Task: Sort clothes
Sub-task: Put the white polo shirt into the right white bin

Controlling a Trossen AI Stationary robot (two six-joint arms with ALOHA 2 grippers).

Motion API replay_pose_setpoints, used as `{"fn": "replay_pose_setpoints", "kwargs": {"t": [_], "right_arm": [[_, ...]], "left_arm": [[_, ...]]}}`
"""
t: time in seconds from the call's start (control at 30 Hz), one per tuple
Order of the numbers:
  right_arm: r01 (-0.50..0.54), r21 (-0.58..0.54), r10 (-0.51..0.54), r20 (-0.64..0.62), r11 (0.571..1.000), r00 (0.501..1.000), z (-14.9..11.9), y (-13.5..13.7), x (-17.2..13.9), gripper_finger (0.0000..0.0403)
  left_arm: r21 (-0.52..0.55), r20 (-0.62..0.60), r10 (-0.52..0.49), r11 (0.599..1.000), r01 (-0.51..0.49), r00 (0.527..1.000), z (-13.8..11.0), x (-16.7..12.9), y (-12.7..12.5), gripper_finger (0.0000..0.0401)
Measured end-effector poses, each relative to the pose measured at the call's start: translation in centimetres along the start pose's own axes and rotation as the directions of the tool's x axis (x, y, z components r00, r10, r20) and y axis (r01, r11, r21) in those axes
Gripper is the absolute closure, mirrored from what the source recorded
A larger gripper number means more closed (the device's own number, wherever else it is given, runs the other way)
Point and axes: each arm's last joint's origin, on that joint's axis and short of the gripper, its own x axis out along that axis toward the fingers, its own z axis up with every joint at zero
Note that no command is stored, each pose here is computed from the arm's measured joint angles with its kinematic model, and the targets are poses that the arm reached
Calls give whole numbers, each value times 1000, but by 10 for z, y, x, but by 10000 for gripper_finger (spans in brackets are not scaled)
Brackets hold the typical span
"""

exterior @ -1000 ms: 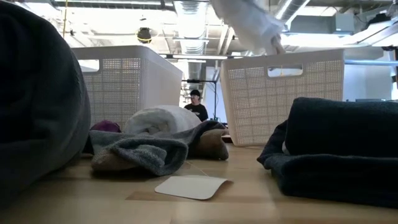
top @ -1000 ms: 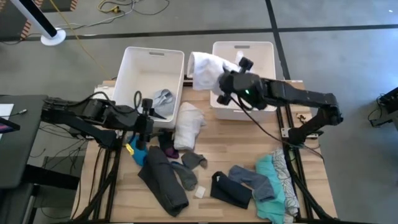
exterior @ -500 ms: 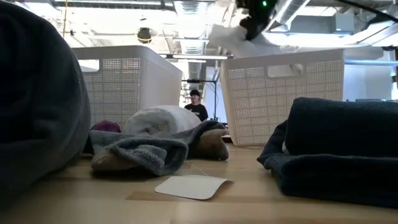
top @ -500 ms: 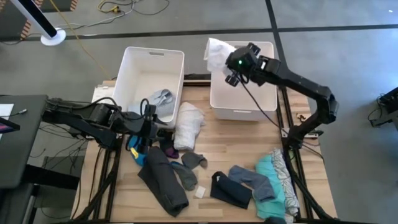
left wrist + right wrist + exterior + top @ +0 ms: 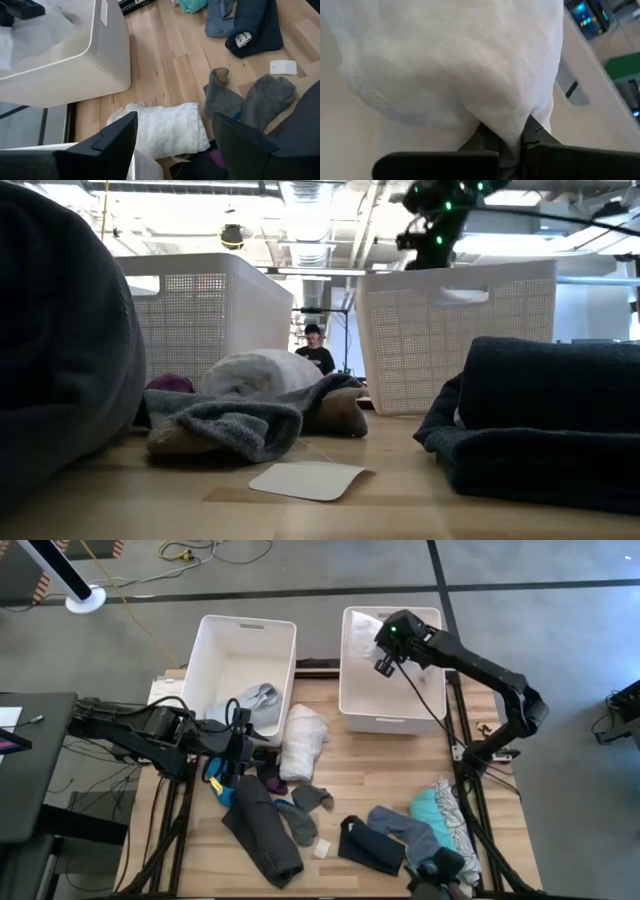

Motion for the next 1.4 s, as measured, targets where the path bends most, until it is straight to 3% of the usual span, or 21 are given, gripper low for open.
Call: {"fn": "replay_pose_setpoints", "kwargs": {"t": [0.4,1.03,1.4], "right_arm": [[-56,67,56,1,996,998,-40,-3,48,386],[-178,99,190,-128,979,973,-55,22,106,341],[-185,140,203,-129,973,971,-55,25,108,333]], "left_arm": [[-25,0,0,1000,0,1000,0,0,0,150],[-21,41,12,1000,-11,999,4,0,1,150],[-20,40,11,1000,-10,999,4,0,1,150]]}}
